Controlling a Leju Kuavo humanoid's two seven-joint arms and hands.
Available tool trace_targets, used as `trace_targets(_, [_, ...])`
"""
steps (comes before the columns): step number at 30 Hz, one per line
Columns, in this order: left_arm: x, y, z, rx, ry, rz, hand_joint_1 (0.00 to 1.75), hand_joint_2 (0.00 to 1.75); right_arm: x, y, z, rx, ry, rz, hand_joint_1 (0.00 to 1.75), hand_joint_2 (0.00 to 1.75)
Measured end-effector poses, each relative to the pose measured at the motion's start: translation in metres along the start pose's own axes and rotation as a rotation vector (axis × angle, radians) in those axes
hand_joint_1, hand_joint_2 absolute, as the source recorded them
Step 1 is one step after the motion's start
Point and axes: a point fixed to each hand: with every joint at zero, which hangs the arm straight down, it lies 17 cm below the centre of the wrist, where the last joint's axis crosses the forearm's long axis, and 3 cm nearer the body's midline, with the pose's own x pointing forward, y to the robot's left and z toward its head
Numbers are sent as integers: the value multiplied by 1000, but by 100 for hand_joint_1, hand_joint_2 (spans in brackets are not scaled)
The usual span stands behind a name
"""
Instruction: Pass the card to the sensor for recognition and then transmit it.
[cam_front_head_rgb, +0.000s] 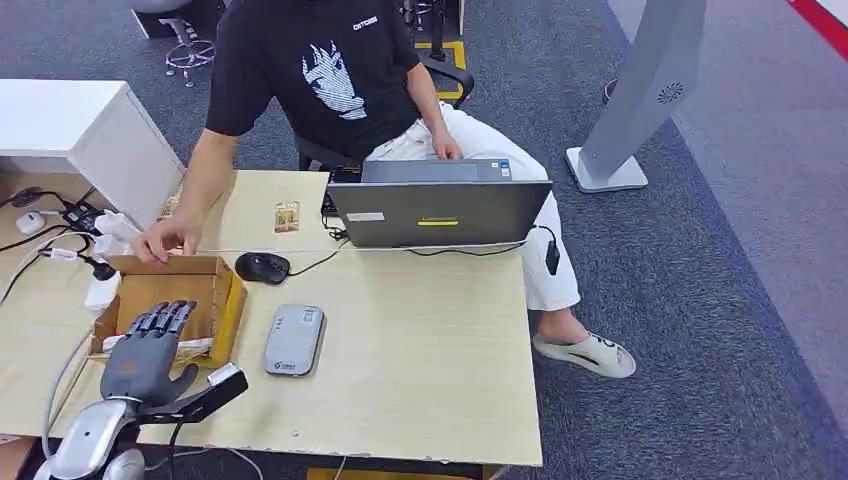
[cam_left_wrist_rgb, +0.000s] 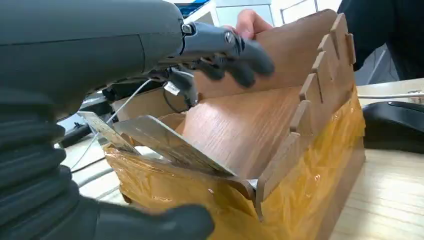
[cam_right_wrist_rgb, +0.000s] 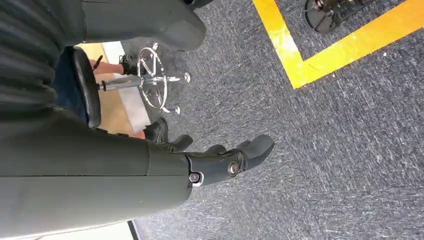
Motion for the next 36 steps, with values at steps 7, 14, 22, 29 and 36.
trace_targets(7, [1, -4, 2, -12, 0, 16, 127, 175, 1, -1, 0, 0, -4, 7, 0, 175])
trace_targets(14, [1, -3, 2, -12, 0, 17, 127, 175, 1, -1, 0, 0, -5, 7, 0, 175])
trace_targets(22, [1, -3, 2, -12, 0, 17, 68, 175, 1, -1, 0, 0, -5, 7, 0, 175])
trace_targets(29, [1, -4, 2, -14, -1, 16, 154, 175, 1, -1, -1, -1, -5, 8, 0, 175])
trace_targets(36, [2, -3, 0, -13, -3, 16, 154, 175, 2, -2, -1, -1, -11, 8, 0, 175])
